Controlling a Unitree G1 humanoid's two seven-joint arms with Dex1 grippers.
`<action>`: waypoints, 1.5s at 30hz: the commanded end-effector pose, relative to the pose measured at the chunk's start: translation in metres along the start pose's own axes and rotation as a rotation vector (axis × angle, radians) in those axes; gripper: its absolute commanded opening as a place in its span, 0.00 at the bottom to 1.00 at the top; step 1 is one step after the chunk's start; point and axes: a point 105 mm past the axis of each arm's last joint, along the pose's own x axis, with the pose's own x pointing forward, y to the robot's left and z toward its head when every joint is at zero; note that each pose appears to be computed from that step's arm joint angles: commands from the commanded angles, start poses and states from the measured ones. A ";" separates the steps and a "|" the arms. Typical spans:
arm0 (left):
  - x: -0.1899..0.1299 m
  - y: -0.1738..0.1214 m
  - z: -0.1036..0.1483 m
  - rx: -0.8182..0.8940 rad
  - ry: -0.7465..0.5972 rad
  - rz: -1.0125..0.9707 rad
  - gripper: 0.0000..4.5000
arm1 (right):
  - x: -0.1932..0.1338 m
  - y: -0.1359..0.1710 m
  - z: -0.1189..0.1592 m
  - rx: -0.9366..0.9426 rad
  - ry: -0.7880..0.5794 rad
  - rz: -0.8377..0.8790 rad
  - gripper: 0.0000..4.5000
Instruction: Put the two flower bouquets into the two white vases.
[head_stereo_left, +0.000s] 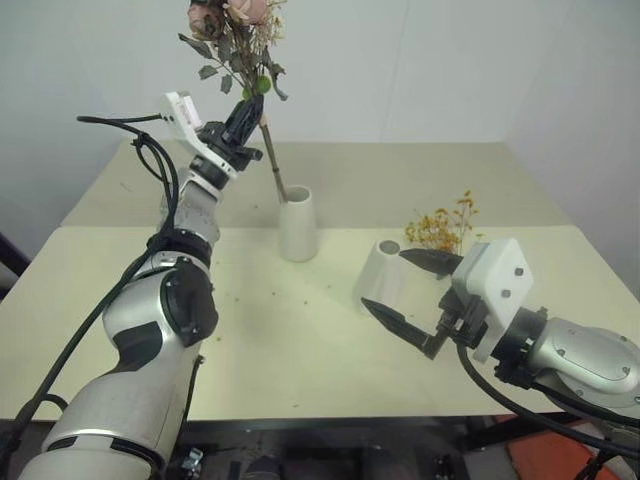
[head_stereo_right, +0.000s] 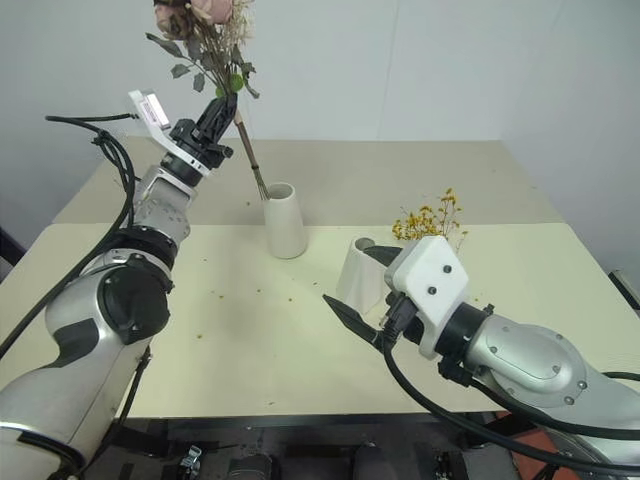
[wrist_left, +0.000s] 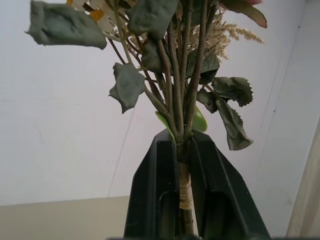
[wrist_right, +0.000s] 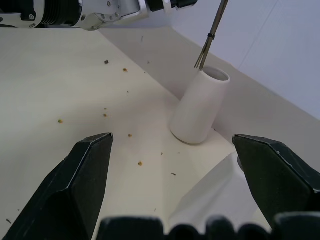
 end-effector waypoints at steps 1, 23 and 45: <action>0.011 -0.004 0.029 0.039 -0.081 -0.009 0.02 | 0.000 0.000 0.010 -0.035 -0.056 -0.003 1.00; 0.020 -0.008 -0.003 0.047 -0.063 0.122 0.02 | -0.005 0.003 0.010 -0.027 -0.072 0.002 1.00; 0.004 -0.018 -0.029 0.141 0.064 -0.040 0.02 | 0.000 -0.016 0.012 -0.073 -0.085 -0.118 1.00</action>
